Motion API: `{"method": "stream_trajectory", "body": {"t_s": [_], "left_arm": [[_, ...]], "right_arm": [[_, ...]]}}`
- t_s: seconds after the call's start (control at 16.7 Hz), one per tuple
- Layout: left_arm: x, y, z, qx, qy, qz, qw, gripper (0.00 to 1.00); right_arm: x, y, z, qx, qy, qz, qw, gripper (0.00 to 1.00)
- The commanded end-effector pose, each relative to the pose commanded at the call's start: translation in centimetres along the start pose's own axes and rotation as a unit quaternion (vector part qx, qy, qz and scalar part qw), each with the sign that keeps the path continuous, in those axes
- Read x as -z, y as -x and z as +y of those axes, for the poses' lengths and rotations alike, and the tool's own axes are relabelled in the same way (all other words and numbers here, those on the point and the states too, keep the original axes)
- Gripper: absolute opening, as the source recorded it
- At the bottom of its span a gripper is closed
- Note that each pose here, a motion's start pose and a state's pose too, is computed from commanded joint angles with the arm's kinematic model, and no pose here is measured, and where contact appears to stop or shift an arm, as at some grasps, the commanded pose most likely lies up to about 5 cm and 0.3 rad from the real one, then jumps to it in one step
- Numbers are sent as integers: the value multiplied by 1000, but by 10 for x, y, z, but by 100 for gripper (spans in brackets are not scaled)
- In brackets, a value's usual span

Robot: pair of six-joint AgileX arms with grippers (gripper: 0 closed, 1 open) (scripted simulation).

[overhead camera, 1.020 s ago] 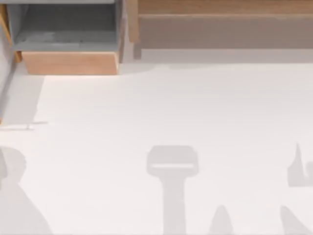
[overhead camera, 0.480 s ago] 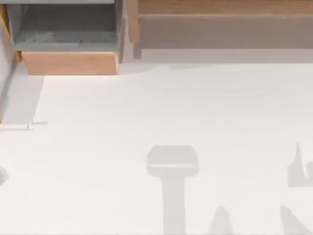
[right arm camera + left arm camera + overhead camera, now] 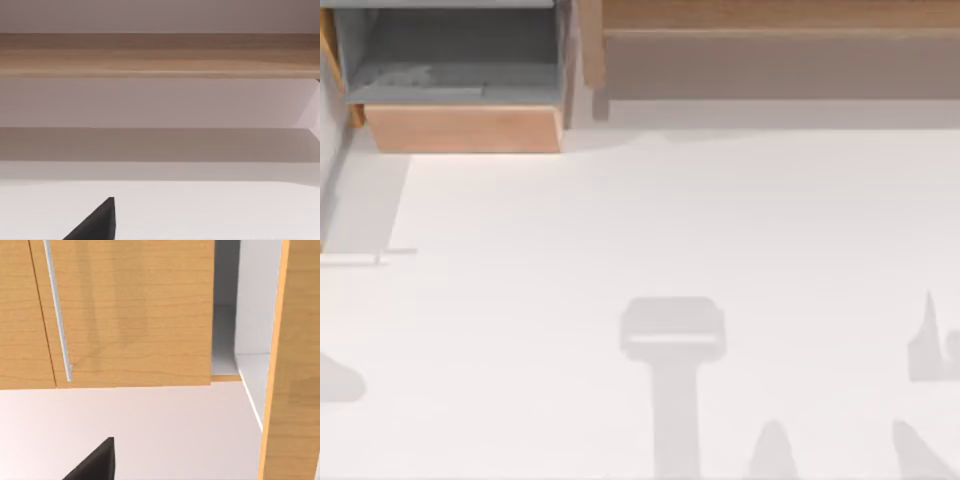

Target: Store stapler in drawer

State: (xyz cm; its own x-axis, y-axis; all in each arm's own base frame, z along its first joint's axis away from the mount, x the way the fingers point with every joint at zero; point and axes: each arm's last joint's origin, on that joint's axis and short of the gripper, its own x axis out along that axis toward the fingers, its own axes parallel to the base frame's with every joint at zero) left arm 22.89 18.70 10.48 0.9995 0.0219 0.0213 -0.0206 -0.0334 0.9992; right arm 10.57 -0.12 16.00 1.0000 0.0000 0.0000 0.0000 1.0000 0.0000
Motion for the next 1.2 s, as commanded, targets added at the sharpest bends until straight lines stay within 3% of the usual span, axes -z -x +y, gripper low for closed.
{"method": "stream_trajectory", "body": {"t_s": [0.18,1.08,1.2], "left_arm": [[-13,0,-9,10,17,-21,1000,100],[-14,-25,-10,10,17,-21,1000,100],[-14,-25,-10,10,17,-21,1000,85]], "right_arm": [[0,0,0,0,0,0,1000,100],[0,0,0,0,0,0,1000,100],[0,0,0,0,0,0,1000,100]]}}
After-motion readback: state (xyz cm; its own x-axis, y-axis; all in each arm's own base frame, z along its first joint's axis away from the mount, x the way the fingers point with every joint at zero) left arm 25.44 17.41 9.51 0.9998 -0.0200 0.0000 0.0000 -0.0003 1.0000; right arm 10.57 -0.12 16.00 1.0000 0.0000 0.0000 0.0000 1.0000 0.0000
